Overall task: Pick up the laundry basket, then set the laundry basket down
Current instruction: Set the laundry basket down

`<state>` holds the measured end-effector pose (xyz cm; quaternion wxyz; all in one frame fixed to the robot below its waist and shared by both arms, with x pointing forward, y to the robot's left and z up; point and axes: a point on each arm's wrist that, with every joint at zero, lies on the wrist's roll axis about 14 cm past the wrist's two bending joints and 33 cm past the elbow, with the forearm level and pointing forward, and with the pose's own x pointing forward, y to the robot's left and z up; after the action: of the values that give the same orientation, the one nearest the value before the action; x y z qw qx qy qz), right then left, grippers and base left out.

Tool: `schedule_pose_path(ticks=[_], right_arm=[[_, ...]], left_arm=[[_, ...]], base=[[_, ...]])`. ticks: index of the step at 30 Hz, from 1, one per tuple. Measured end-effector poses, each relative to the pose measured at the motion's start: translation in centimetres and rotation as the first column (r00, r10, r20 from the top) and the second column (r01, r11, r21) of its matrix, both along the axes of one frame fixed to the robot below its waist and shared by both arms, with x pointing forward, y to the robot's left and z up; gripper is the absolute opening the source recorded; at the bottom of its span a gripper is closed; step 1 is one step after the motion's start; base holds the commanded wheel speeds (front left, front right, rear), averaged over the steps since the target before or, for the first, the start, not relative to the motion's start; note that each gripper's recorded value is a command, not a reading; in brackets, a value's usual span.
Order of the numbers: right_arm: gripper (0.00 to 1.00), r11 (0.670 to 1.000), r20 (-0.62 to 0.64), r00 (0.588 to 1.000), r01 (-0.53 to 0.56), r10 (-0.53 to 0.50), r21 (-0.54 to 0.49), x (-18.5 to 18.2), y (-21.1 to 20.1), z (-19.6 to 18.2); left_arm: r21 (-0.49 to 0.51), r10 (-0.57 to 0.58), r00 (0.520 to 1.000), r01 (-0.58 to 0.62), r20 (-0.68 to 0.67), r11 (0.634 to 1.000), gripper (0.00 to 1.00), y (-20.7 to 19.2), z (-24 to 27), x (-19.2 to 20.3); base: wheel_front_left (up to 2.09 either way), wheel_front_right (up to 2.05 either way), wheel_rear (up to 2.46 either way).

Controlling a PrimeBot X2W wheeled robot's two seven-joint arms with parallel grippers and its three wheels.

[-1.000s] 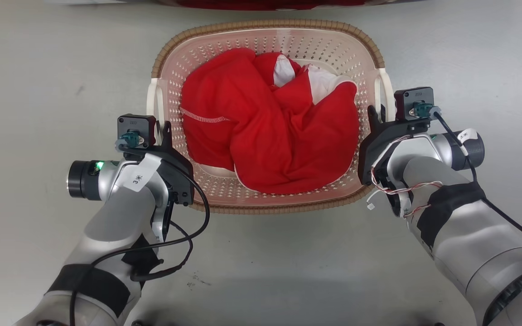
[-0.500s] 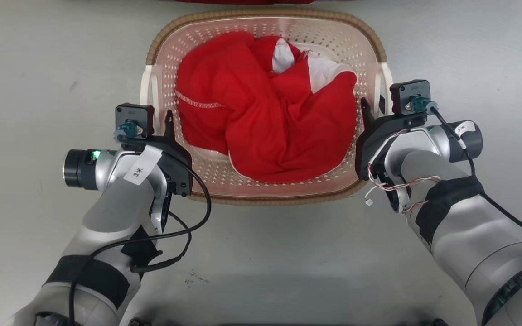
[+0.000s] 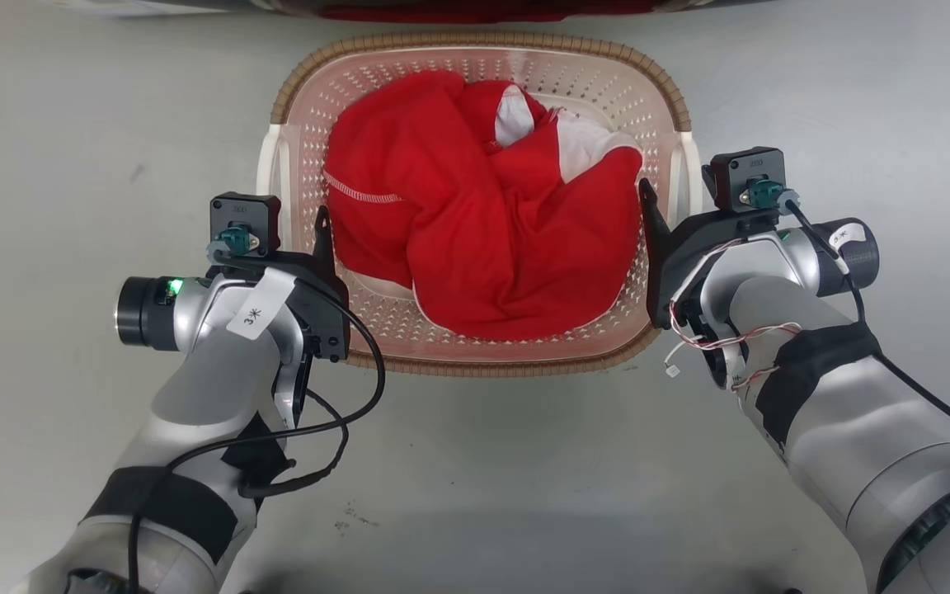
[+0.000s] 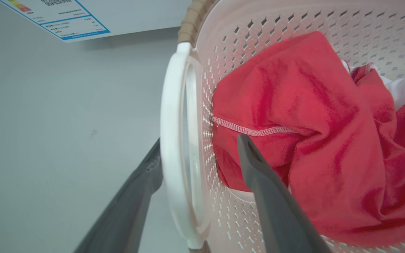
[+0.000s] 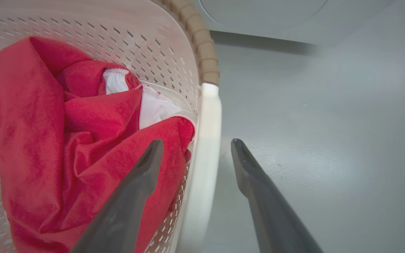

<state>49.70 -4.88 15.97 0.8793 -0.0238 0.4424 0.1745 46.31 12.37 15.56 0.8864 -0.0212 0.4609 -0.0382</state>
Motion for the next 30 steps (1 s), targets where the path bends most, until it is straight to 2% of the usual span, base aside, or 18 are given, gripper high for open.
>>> schedule_pose_path(ticks=[14,22,30], right_arm=[[1.0,0.999,0.15,0.989,0.015,-0.02,0.033,1.8,0.0,5.7],[1.0,0.998,0.218,0.975,0.031,-0.042,0.054,1.4,-0.3,9.6],[1.0,0.99,0.273,0.957,0.064,-0.095,0.122,0.6,0.2,13.9]], left_arm=[[-0.009,0.002,0.998,-0.002,0.069,1.0,1.0,0.1,3.7,-0.3],[-0.076,0.028,0.985,-0.015,0.169,0.997,1.0,-0.9,8.0,0.9],[-0.129,0.059,0.961,-0.025,0.27,0.991,1.0,-1.2,12.5,0.7]], base=[[0.0,0.0,0.0],[0.0,0.0,0.0],[0.0,0.0,0.0]])
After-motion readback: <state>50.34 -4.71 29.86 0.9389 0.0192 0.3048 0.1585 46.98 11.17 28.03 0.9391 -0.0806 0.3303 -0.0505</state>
